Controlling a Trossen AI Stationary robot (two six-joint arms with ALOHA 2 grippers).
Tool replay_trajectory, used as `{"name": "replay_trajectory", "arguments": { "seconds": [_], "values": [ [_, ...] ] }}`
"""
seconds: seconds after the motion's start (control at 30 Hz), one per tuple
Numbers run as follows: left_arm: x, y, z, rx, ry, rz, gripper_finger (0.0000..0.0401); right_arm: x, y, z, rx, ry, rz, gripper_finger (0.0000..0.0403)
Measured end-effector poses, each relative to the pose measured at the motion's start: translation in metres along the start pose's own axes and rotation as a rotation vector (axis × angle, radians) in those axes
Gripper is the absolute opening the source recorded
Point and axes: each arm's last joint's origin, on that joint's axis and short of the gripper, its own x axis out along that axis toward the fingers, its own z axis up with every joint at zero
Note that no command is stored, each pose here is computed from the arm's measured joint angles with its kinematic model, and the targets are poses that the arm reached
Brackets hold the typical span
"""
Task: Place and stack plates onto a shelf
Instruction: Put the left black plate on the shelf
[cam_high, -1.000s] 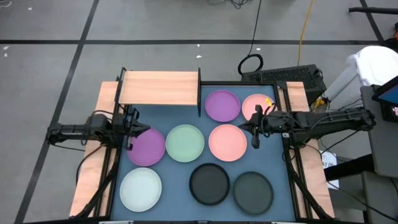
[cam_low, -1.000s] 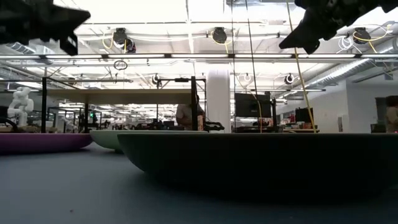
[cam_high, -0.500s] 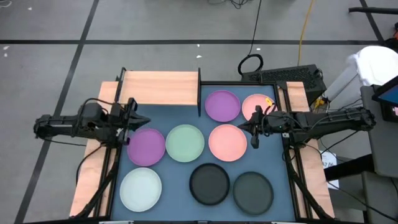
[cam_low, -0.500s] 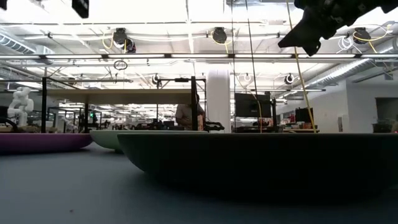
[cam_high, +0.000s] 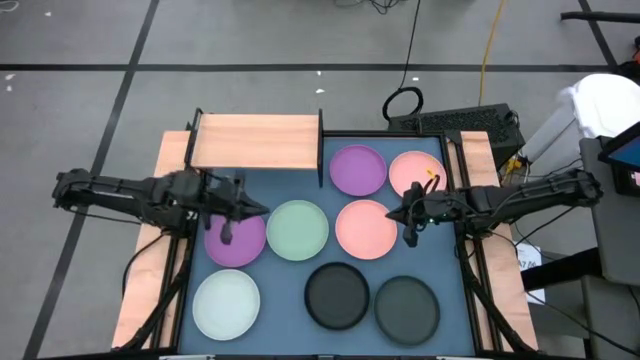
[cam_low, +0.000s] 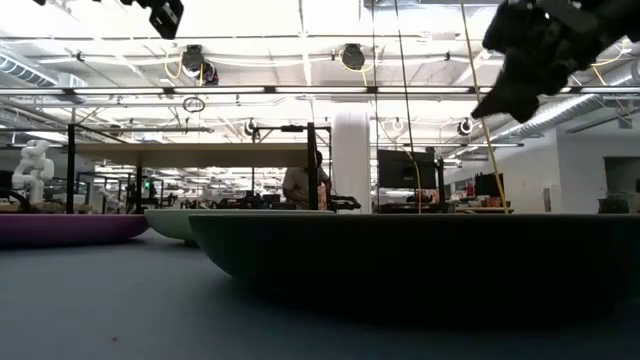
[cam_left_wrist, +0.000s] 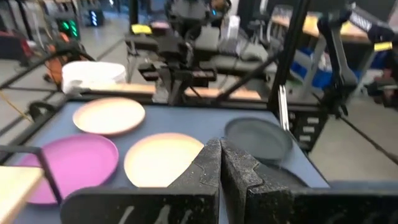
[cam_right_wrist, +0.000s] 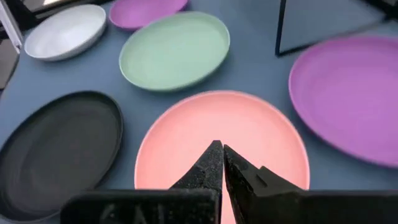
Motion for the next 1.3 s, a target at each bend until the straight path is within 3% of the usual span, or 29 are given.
{"name": "replay_trajectory", "arguments": {
  "seconds": [0.13, 0.43, 0.8, 1.07, 1.3],
  "values": [
    [0.018, -0.005, -0.009, -0.01, 0.052, -0.004, 0.0001, 0.009, -0.002, -0.018, 0.073, 0.013, 0.014, 0.0],
    [0.049, -0.026, -0.038, -0.017, 0.225, -0.066, 0.0001, 0.019, 0.006, -0.042, 0.172, -0.106, 0.143, 0.0],
    [0.057, -0.037, -0.048, -0.002, 0.273, -0.1, 0.0001, 0.005, 0.027, -0.018, 0.085, -0.201, 0.156, 0.0],
    [0.057, -0.037, -0.048, -0.028, 0.272, -0.097, 0.0001, 0.011, 0.044, -0.007, 0.005, -0.057, 0.1, 0.0],
    [0.058, -0.037, -0.046, 0.001, 0.256, -0.102, 0.0001, 0.021, 0.068, -0.001, -0.053, 0.094, 0.117, 0.0]
  ]
}}
